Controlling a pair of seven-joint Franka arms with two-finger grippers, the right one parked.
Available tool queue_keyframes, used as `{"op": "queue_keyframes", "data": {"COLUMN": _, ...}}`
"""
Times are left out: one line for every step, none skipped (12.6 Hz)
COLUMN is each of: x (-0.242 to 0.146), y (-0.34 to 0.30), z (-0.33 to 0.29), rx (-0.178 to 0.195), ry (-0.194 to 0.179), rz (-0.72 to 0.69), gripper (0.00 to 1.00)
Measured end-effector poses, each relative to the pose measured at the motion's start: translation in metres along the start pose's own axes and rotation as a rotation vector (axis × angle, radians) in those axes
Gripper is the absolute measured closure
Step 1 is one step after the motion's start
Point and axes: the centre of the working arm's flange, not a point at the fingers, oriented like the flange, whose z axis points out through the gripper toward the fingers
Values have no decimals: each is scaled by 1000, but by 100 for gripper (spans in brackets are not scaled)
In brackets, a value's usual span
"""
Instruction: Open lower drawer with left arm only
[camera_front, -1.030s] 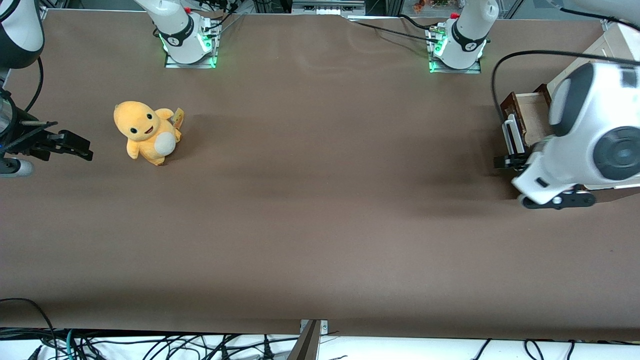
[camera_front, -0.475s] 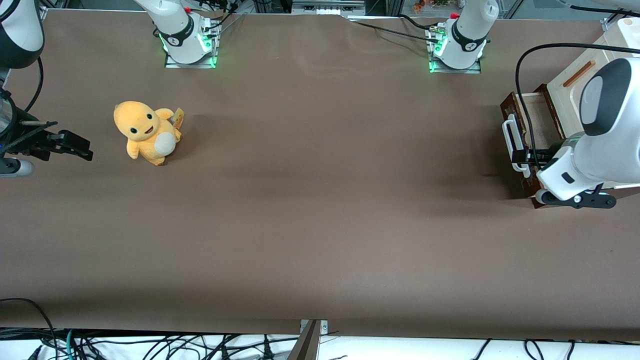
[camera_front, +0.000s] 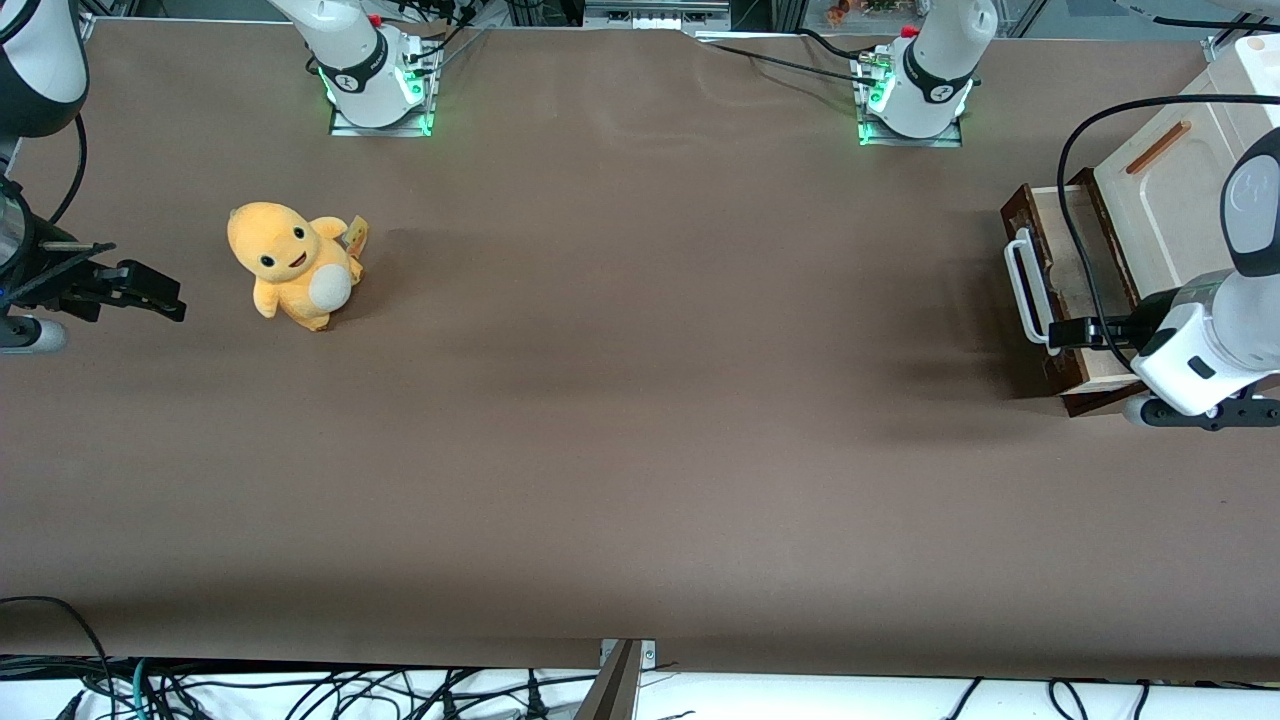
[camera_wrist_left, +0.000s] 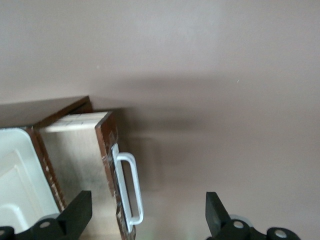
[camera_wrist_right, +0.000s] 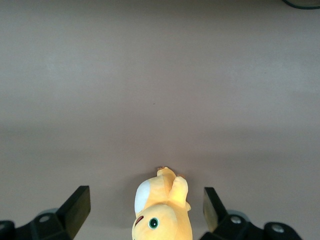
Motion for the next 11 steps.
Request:
{"op": "queue_keyframes", "data": {"x": 3, "y": 2, "z": 0, "rx": -6, "ry": 21, "rz": 3, "gripper": 0}}
{"op": "queue_keyframes", "data": {"x": 6, "y": 3, "z": 0, "rx": -10, "ry": 39, "rz": 4, "gripper": 0}}
{"op": "queue_keyframes", "data": {"x": 7, "y": 5, "z": 1, "rx": -21, "ry": 51, "rz": 6, "gripper": 0}}
{"op": "queue_keyframes", "data": {"x": 9, "y": 7, "z": 0, "rx": -41, "ry": 63, "rz": 7, "gripper": 0}}
{"op": "queue_keyframes", "data": {"x": 11, "y": 9, "z": -1, "rx": -61, "ry": 82, "rz": 9, "gripper": 0}}
{"op": "queue_keyframes", "data": {"x": 13, "y": 10, "z": -2, "rx": -72, "ry": 96, "rz": 8, "gripper": 0}}
{"op": "queue_keyframes", "data": {"x": 14, "y": 10, "z": -2, "rx": -72, "ry": 108, "rz": 7, "gripper": 0}}
{"op": "queue_keyframes", "data": {"x": 16, "y": 9, "z": -2, "rx": -72, "ry": 121, "rz": 6, "gripper": 0}}
{"op": "queue_keyframes", "data": {"x": 17, "y": 9, "z": -2, "rx": -72, "ry": 126, "rz": 5, "gripper": 0}}
{"op": "queue_keyframes", "data": {"x": 17, "y": 8, "z": -1, "rx": -72, "ry": 126, "rz": 4, "gripper": 0}}
{"op": "queue_keyframes", "data": {"x": 17, "y": 7, "z": -1, "rx": -71, "ry": 126, "rz": 7, "gripper": 0}}
